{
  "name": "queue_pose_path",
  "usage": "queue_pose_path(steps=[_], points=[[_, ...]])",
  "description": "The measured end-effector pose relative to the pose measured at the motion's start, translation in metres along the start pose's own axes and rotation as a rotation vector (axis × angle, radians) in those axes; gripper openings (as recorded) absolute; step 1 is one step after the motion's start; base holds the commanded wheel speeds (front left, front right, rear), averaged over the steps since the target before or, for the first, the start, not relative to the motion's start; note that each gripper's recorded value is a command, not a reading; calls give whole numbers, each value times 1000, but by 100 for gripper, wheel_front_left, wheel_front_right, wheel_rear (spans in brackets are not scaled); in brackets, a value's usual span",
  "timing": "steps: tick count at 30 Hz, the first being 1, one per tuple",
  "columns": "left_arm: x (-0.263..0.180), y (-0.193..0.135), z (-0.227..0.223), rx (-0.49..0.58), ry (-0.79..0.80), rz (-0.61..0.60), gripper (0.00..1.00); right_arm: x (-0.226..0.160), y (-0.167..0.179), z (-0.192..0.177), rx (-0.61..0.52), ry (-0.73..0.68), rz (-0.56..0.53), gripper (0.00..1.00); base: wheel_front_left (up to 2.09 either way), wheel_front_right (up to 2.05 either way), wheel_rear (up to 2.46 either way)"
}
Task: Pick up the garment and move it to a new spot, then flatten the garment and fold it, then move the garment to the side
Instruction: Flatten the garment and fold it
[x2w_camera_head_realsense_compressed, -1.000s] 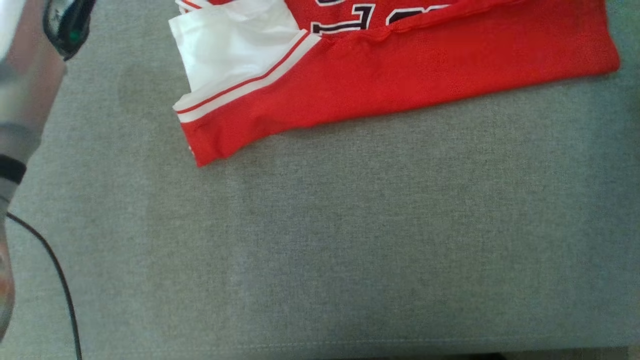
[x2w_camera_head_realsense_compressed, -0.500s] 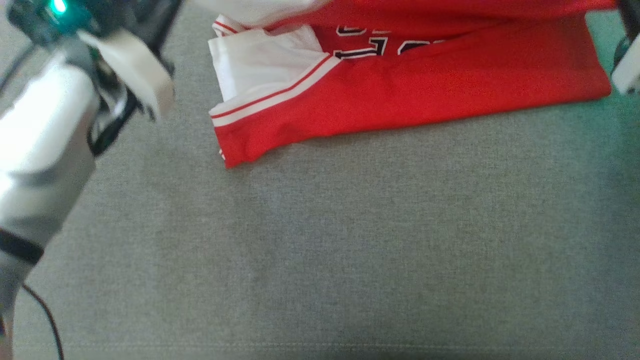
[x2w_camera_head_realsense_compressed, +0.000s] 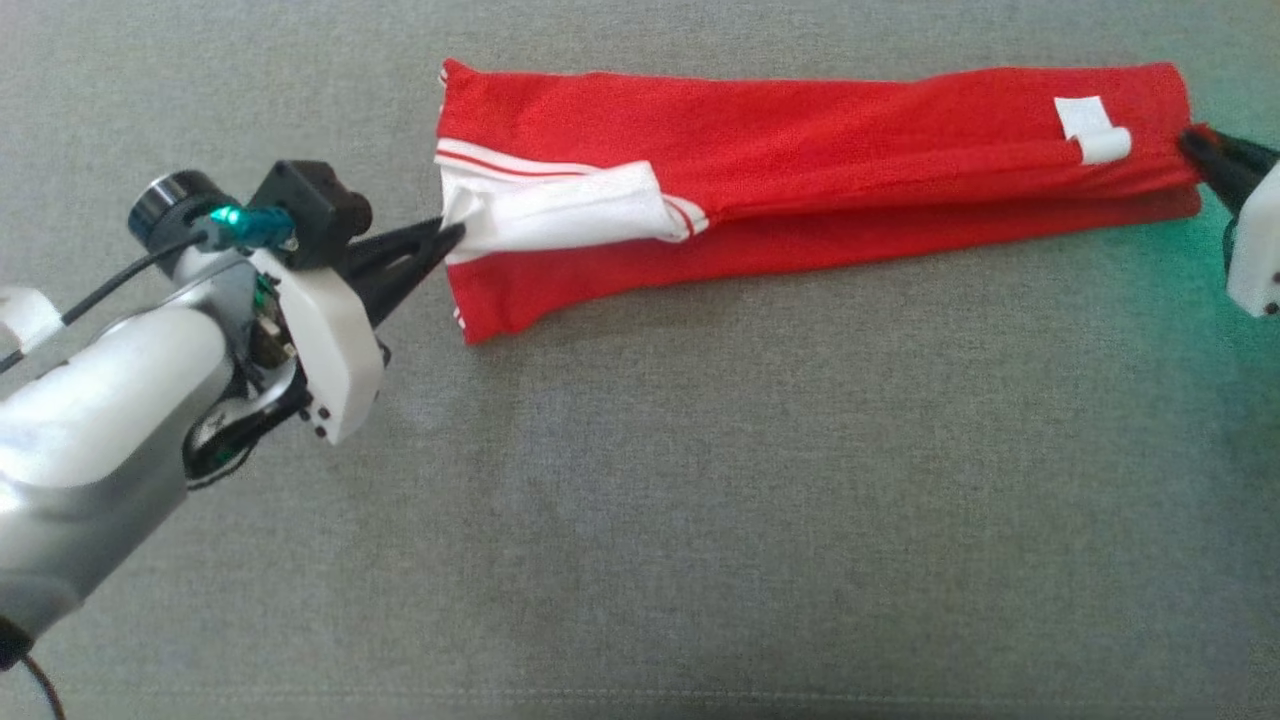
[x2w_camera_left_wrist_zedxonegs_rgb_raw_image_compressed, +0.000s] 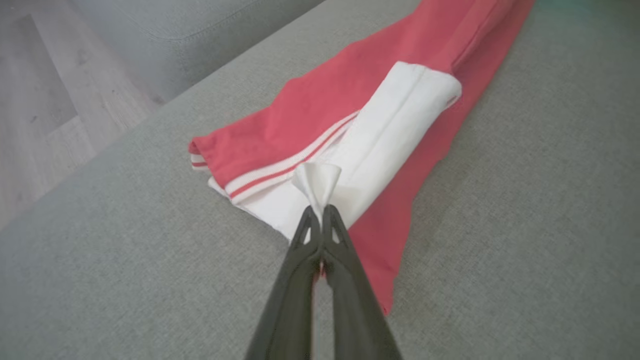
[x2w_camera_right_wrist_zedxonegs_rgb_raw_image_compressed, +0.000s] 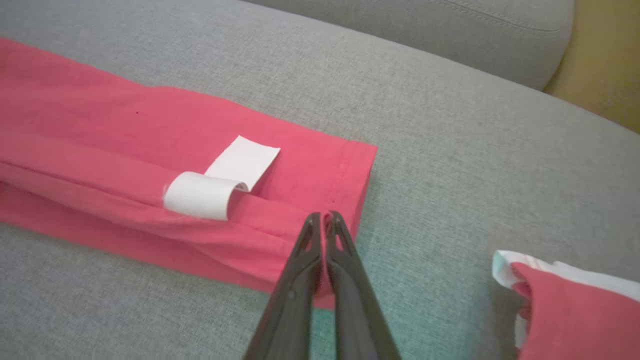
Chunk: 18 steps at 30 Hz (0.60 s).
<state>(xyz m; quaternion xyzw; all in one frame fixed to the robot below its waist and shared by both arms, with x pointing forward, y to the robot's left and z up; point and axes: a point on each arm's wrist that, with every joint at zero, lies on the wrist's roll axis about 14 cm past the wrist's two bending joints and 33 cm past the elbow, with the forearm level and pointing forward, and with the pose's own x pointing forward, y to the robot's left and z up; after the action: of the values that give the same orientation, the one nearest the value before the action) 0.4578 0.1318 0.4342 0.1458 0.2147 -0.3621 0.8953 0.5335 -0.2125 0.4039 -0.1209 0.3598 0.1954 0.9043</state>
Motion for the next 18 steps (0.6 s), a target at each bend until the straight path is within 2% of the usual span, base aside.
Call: queue_pose_path(steps=[5, 6, 7, 8, 9, 14, 18], points=[[4, -7, -7, -9, 30, -27, 0, -1, 4, -17, -20, 70, 16, 0, 0, 0, 0], [5, -7, -9, -11, 33, -27, 0, -1, 3, -20, -21, 80, 13, 13, 0, 0, 0], [6, -7, -9, -21, 35, -25, 7, -2, 2, -22, -18, 86, 10, 100, 0, 0, 0], [7, -6, -10, -27, 37, -23, 71, -3, 1, -23, -14, 91, 10, 100, 0, 0, 0], [8, -6, -11, -29, 40, -22, 100, -4, 0, -26, -7, 103, 8, 100, 0, 0, 0], [7, -9, -8, -49, 23, -13, 100, -16, -6, -26, 14, 102, -15, 100, 0, 0, 0], [2, 3, 9, -77, -63, 59, 100, -28, -10, -7, 47, 12, -32, 100, 0, 0, 0]])
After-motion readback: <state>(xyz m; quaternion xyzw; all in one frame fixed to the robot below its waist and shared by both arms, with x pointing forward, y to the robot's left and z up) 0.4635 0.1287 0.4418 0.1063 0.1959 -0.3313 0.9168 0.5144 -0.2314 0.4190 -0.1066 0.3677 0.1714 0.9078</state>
